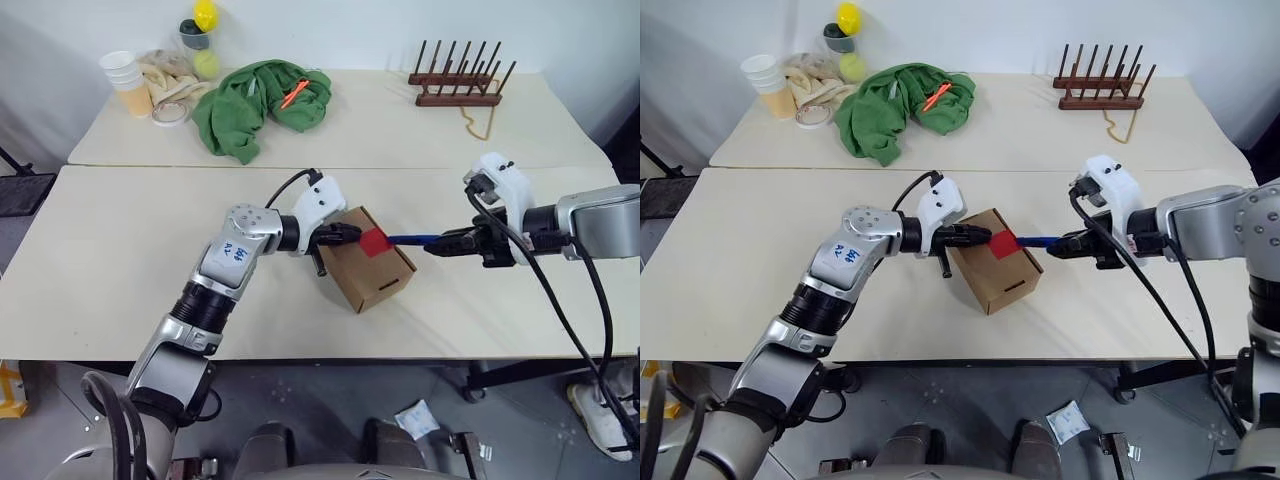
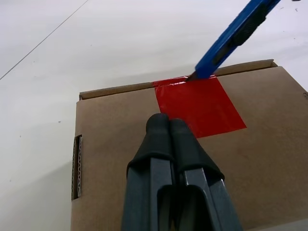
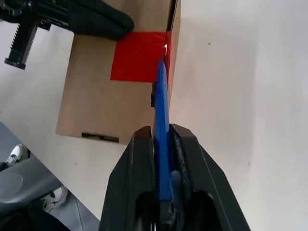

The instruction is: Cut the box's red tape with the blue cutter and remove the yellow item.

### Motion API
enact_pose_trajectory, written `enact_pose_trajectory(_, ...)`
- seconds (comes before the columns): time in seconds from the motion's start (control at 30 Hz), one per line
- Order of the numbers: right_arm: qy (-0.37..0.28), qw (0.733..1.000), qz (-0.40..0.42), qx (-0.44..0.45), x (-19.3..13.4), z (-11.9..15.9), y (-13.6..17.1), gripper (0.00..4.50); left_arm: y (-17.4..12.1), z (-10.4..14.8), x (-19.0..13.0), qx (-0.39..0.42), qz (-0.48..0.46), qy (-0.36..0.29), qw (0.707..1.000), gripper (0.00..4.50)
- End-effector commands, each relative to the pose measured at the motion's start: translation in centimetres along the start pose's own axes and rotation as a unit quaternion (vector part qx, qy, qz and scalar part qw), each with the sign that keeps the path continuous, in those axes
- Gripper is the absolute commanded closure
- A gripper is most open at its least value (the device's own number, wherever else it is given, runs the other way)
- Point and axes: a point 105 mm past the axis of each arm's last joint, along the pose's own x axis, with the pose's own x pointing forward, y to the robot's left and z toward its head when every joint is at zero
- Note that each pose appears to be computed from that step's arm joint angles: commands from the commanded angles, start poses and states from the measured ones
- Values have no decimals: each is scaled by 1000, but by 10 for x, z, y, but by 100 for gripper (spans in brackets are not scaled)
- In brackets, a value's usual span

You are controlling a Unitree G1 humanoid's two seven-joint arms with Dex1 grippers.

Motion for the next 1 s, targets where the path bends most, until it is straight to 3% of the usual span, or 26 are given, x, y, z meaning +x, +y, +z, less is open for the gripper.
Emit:
enact_pose_trajectory(0.03, 9, 1000, 20, -8, -8, -2, 9, 434, -8, -20, 5, -15, -7, 33, 999, 450)
enact_pose_trajectory(0.23, 20, 1000, 18, -6, -26, -11, 12, 434, -8, -21, 4, -17, -8, 34, 999, 450)
enact_pose_trajectory(0.53, -75, 997, -11, 21, -76, -1, 0, 434, -8, -16, -2, 13, -29, 10, 999, 450)
enact_pose_trajectory(0.67, -156, 985, -41, 61, -95, -7, -27, 434, 0, -5, -3, 13, -25, -18, 999, 450)
enact_pose_trajectory(0.8, -261, 955, -112, 81, -95, -26, -83, 434, 6, 15, -8, 8, -32, -72, 997, 450)
enact_pose_trajectory(1.0, -202, 955, -217, 25, -65, -79, -139, 434, 13, 35, -22, 16, -38, -123, 992, 450)
